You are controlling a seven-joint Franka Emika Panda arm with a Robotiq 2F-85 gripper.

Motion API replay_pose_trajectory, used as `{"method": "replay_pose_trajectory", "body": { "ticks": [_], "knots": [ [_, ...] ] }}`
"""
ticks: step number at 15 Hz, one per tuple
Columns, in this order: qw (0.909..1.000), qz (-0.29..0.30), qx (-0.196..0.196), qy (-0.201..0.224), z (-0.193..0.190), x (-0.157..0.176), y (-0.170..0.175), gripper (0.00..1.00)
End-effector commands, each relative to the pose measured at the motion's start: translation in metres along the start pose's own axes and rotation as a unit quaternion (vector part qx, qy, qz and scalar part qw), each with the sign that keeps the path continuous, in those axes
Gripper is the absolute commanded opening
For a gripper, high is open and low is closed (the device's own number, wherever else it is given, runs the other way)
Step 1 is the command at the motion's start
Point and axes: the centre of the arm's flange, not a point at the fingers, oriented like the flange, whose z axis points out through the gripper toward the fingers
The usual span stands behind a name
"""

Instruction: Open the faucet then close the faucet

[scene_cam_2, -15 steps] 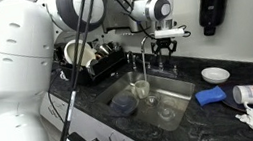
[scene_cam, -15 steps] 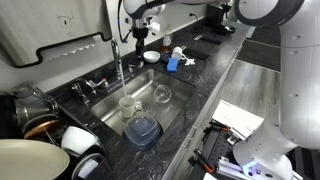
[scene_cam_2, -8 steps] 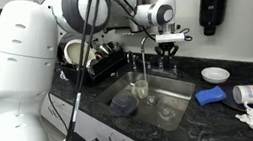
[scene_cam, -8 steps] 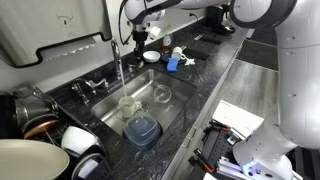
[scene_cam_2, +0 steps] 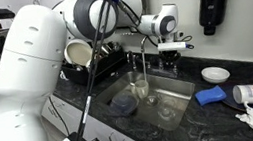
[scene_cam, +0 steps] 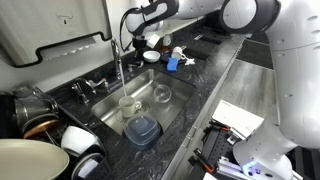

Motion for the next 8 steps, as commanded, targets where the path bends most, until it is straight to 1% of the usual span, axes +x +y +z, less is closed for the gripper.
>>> {"method": "replay_pose_trajectory", "body": {
  "ticks": [1, 2, 4, 8],
  "knots": [
    [0.9981, 0.017, -0.058, -0.012, 0.014, 0.004, 0.008, 0.00],
    [0.9952, 0.019, -0.094, -0.020, 0.017, 0.005, 0.009, 0.00],
    [0.9878, 0.018, -0.152, -0.028, 0.018, 0.007, 0.011, 0.00],
    [0.9657, 0.020, -0.257, -0.032, 0.024, 0.013, 0.016, 0.00]
  ]
}}
